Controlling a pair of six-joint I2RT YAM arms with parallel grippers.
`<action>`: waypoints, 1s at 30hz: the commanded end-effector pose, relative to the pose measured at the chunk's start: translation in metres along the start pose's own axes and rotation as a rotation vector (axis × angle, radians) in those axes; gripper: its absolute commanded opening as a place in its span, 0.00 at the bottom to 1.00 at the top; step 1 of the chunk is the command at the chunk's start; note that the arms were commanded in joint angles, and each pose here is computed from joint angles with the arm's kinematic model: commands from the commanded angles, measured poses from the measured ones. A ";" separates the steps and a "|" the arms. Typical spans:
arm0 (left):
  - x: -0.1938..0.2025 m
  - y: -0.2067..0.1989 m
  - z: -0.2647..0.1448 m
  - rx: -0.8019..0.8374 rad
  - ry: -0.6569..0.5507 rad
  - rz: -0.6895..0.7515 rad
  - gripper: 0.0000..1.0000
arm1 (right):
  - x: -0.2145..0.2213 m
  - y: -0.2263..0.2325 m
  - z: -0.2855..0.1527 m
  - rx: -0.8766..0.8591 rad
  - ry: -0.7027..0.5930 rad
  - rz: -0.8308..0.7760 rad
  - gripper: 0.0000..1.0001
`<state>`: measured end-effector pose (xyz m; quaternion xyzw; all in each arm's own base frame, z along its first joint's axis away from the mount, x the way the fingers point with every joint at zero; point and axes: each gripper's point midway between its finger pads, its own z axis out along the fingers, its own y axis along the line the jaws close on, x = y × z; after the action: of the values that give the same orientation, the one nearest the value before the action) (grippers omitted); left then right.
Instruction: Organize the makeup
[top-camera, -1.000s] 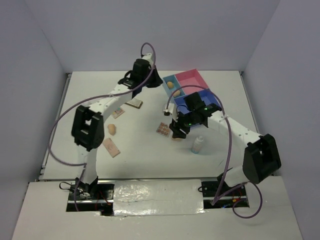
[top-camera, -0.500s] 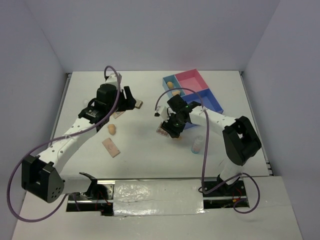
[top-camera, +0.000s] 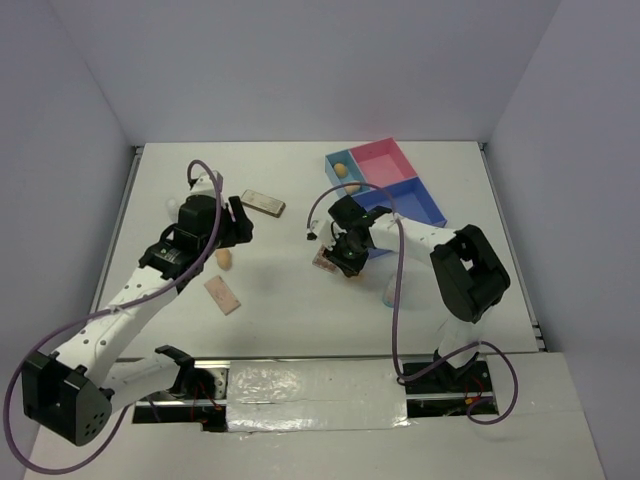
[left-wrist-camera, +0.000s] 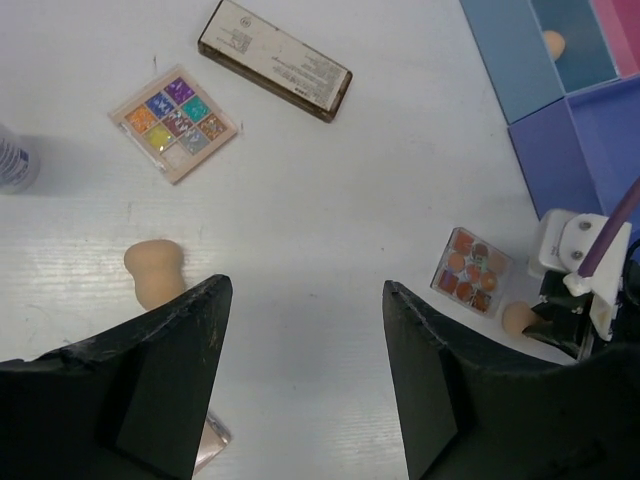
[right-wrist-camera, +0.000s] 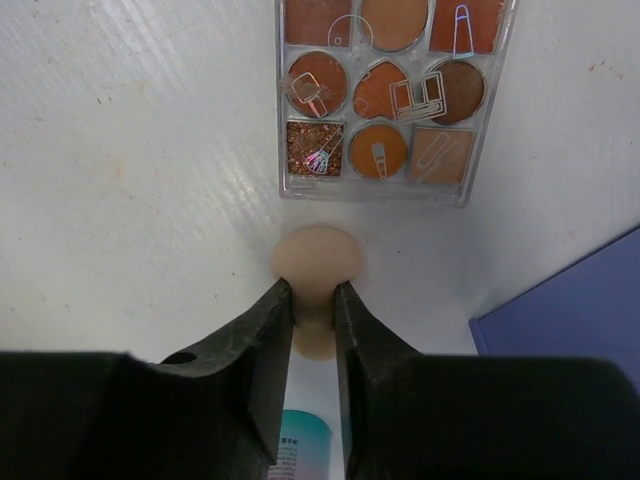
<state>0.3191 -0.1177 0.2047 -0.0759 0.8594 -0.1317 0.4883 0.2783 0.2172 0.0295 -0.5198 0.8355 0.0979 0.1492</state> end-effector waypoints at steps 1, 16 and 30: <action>0.006 0.008 -0.002 -0.034 -0.007 -0.038 0.74 | -0.008 0.000 -0.001 -0.004 -0.010 -0.022 0.27; 0.034 0.040 -0.007 -0.133 0.005 -0.113 0.73 | -0.100 -0.046 -0.131 0.154 -0.466 -0.194 0.04; 0.045 0.056 -0.018 -0.185 0.005 -0.158 0.79 | -0.154 -0.225 -0.134 0.384 -0.623 0.354 0.00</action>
<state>0.2823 -0.0796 0.1587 -0.1669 0.8674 -0.0937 0.4593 0.5002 0.2055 0.1979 -0.3302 0.8235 0.1161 0.4465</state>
